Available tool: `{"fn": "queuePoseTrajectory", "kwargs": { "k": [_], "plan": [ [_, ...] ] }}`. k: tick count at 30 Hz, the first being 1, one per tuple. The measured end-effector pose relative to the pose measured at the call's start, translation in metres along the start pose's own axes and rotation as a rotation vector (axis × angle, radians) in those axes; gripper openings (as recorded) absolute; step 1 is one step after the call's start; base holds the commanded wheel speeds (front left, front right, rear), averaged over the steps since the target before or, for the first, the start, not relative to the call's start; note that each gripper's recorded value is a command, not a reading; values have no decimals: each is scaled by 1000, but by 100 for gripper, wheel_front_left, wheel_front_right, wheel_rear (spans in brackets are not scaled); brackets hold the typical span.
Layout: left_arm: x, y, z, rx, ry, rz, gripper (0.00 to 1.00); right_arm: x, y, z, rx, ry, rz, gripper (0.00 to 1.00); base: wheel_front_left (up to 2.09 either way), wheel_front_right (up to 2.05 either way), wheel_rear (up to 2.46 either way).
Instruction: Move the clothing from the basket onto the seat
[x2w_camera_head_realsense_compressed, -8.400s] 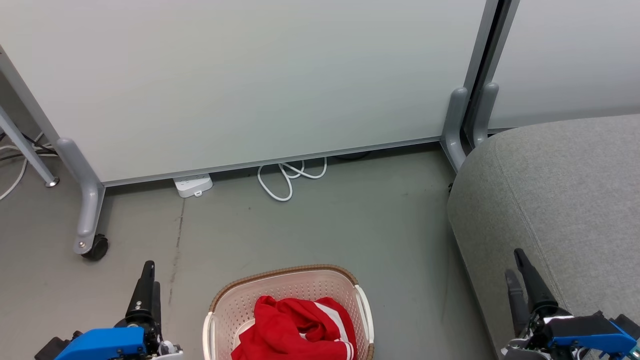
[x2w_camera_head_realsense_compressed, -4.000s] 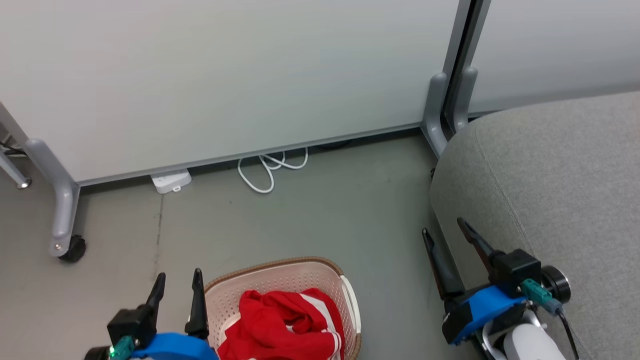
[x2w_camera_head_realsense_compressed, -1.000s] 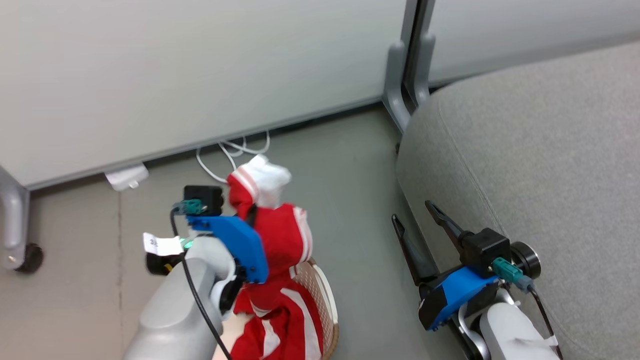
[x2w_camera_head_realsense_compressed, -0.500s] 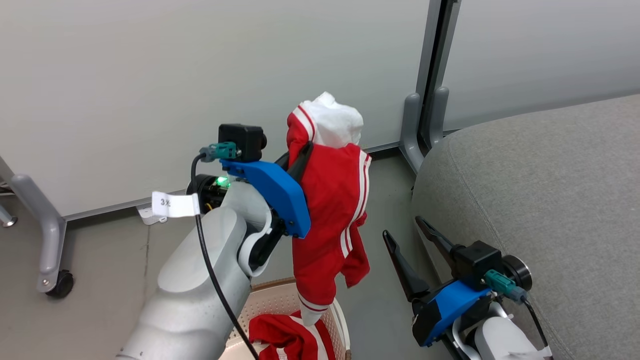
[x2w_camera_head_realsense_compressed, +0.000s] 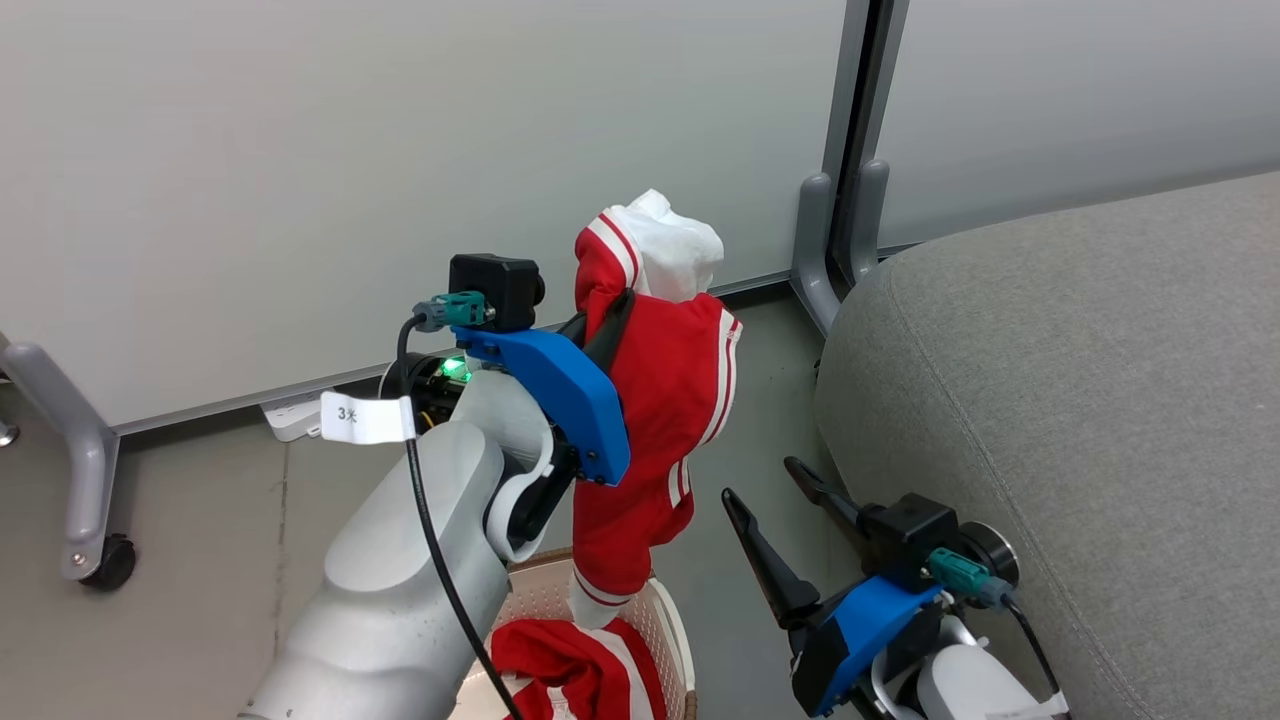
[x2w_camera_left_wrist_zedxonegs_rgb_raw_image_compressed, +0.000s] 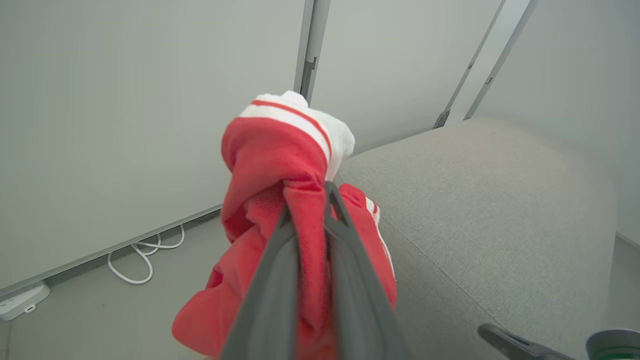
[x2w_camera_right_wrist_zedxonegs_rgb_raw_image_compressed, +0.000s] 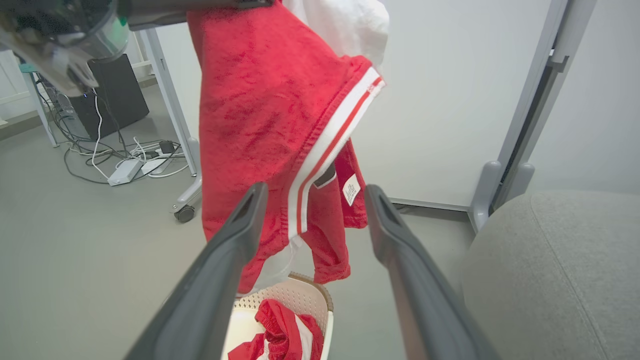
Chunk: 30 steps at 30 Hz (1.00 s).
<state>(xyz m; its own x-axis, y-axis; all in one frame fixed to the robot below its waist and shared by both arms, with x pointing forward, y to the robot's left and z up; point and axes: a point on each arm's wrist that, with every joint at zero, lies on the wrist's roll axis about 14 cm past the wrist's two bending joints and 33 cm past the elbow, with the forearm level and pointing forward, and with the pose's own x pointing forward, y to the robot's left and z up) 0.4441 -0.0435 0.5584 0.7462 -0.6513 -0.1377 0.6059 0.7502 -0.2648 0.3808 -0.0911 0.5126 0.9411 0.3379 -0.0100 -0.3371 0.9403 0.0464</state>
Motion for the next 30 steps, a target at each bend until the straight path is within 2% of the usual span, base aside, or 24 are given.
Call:
{"fn": "queuePoseTrajectory", "kwargs": {
  "k": [12, 30],
  "plan": [
    [2, -17, -3, 9, 3, -63, 0, 30, 17, -10, 30, 61, 87, 100, 0, 0, 0],
    [-4, -33, 1, 22, -4, -100, 0, 48, 4, -12, 49, 78, 77, 100, 0, 0, 0]
  ]
}}
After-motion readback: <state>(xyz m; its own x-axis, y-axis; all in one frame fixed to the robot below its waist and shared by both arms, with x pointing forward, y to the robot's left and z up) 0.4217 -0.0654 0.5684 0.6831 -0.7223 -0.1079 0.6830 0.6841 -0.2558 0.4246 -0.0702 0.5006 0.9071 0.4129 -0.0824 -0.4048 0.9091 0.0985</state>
